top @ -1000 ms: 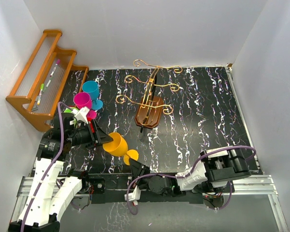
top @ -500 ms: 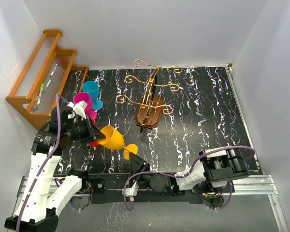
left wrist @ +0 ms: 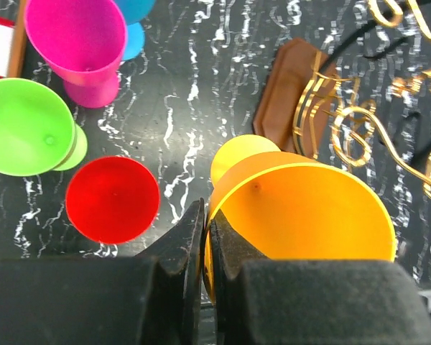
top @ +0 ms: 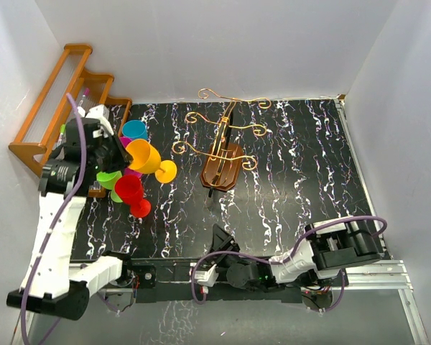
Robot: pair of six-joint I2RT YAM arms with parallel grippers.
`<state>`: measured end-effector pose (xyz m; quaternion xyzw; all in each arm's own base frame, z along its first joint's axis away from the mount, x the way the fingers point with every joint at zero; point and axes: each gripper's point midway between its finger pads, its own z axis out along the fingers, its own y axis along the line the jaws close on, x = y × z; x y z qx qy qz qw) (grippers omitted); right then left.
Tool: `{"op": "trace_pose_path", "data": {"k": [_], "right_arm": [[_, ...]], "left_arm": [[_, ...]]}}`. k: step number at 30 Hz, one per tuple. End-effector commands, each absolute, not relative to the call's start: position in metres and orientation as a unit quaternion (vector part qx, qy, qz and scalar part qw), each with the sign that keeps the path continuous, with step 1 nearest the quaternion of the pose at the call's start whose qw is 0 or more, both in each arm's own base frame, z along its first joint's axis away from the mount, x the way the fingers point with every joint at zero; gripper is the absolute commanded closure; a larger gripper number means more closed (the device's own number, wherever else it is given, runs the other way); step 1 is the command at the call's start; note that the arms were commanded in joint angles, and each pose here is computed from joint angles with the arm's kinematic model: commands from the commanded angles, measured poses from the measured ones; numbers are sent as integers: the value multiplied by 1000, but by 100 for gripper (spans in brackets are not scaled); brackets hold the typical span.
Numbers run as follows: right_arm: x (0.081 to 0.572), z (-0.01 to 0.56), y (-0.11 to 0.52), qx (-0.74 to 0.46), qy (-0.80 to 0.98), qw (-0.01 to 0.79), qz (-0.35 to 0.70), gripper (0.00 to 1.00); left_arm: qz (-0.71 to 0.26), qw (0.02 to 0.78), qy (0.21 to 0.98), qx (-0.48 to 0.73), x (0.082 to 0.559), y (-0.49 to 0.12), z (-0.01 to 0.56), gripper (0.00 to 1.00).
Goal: Take the wine glass off the wine glass rack
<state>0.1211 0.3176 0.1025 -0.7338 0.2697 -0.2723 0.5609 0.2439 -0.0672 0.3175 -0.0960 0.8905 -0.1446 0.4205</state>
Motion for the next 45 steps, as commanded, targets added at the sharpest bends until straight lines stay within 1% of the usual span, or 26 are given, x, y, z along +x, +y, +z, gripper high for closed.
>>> {"op": "trace_pose_path", "data": {"k": [1,5,6,8,17,25,30,39,41,45], "right_arm": [[110,117,311,-699,325,592,-237,46],[110,116,304,-693,353,587,-225,44],[110,116,303,-691,361,586,-219,40],[109,116,300,-689,377,583,-208,38],[111,127,293,-673,400,591,-195,37],[110,128,294,-672,401,592,-192,37],[110,128,294,-671,403,592,-190,37],[109,126,295,-673,405,591,-186,37],[109,126,295,-673,405,591,-185,37],[109,125,295,-674,406,589,-183,37]], "left_arm": [[-87,435,890,-105,275,-50,311,100],[-42,421,900,-104,297,-41,293,100],[-33,420,901,-103,302,-38,290,100],[-15,413,905,-101,312,-35,282,100],[11,382,920,-91,337,-34,243,100],[36,335,938,-83,338,-30,198,100],[55,319,943,-82,339,-25,183,100],[70,296,948,-89,340,-22,164,91],[69,297,948,-90,340,-22,165,85],[63,305,946,-91,339,-23,173,77]]}}
